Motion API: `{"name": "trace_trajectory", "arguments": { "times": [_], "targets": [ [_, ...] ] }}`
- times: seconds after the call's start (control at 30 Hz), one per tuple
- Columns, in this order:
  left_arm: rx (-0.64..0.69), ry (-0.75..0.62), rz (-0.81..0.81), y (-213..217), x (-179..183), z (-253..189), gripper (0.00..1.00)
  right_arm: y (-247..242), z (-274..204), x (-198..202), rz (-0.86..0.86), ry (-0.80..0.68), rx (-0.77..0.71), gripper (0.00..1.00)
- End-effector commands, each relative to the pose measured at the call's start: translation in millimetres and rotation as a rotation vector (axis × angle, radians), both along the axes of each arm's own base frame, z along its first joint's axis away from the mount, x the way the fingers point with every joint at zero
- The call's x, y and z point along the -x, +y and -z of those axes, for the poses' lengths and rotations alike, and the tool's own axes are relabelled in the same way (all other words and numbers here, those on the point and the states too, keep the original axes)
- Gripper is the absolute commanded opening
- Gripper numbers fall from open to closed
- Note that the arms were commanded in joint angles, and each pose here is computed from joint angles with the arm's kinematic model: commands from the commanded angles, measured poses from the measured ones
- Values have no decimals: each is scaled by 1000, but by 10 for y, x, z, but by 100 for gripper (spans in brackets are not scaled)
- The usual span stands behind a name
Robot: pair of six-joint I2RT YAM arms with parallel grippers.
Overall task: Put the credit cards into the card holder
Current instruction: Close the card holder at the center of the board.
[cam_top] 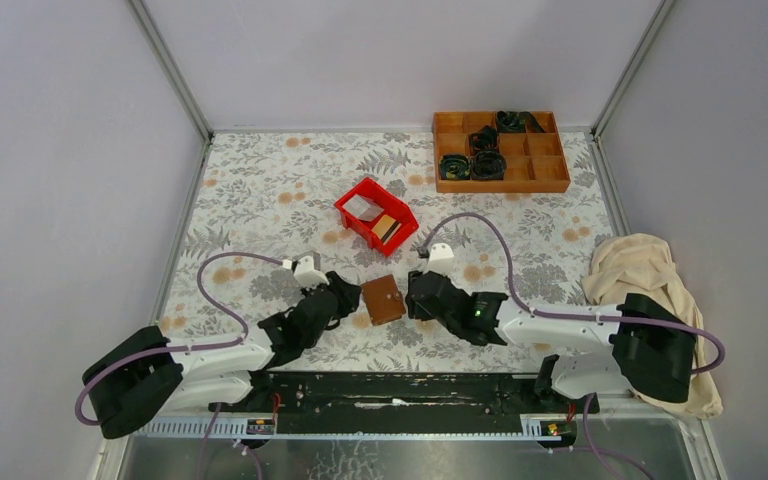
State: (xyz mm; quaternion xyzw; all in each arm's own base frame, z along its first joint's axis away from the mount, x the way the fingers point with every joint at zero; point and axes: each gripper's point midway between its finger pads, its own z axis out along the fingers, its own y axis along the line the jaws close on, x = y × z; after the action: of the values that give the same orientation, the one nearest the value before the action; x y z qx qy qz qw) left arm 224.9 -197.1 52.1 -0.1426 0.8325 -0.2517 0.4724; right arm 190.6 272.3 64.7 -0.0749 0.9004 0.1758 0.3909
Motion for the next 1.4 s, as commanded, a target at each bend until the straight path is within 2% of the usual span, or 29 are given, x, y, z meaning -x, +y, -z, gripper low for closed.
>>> {"name": "trace_trajectory", "arguments": {
  "times": [0.0, 0.43, 0.9, 1.37],
  "targets": [
    [42, -3, -25, -23, 1, -16, 44, 158, -224, -152, -43, -71, 74, 44],
    [43, 31, 7, -119, 44, 132, 40, 498, -132, -321, -91, -50, 181, 45],
    [36, 42, 30, -179, 43, 194, 40, 509, -13, -367, -73, -27, 256, 44],
    [25, 61, 42, -227, 55, 285, 38, 489, 86, -354, -75, -8, 285, 26]
  ]
}}
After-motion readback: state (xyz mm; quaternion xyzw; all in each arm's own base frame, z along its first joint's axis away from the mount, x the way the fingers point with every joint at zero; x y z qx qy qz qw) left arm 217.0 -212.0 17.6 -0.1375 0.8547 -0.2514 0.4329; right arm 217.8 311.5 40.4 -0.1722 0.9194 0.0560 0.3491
